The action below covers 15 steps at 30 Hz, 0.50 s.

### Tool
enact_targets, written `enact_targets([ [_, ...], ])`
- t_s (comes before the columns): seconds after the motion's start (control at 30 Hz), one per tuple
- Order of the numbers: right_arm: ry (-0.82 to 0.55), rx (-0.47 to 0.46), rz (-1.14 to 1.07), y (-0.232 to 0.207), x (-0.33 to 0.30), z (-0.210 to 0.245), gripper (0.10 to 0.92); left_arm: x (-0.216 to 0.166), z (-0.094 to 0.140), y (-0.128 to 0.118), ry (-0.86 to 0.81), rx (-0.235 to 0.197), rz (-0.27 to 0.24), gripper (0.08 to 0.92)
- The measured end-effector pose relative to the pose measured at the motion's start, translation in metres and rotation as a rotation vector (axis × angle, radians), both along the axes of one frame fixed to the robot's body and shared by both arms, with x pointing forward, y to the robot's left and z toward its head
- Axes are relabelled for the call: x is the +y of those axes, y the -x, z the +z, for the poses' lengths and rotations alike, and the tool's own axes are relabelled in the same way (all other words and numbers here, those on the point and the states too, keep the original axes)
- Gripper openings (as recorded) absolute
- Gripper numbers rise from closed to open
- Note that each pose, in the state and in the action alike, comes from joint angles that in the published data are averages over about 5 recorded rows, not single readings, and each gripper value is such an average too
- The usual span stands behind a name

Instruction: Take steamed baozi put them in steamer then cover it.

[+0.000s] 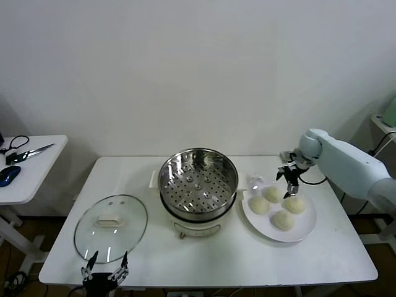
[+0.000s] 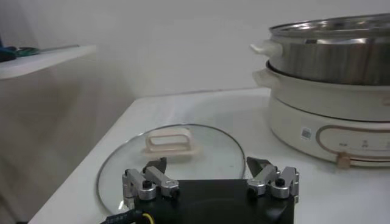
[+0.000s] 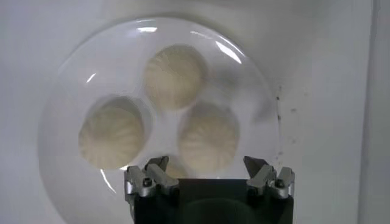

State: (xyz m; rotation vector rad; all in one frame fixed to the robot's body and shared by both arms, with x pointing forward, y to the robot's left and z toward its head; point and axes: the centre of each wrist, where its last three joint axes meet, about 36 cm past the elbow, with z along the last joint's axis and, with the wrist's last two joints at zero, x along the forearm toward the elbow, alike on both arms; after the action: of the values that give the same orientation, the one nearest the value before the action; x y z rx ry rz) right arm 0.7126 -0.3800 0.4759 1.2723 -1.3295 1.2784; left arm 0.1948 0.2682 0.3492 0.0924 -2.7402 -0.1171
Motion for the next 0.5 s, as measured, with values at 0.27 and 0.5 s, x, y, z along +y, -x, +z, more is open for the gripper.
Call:
enact_targets([
  [0.27,-0.022,-0.014,-0.023,-0.002,0.006,-0.015,0.819,0.000,0.000,0.001,-0.008,0.002,-0.001,0.823],
  [0.5,-0.022,-0.010,-0.029,-0.002,0.009,-0.023,0.777,0.000,0.000,0.002,-0.014,0.003,0.004,0.823],
])
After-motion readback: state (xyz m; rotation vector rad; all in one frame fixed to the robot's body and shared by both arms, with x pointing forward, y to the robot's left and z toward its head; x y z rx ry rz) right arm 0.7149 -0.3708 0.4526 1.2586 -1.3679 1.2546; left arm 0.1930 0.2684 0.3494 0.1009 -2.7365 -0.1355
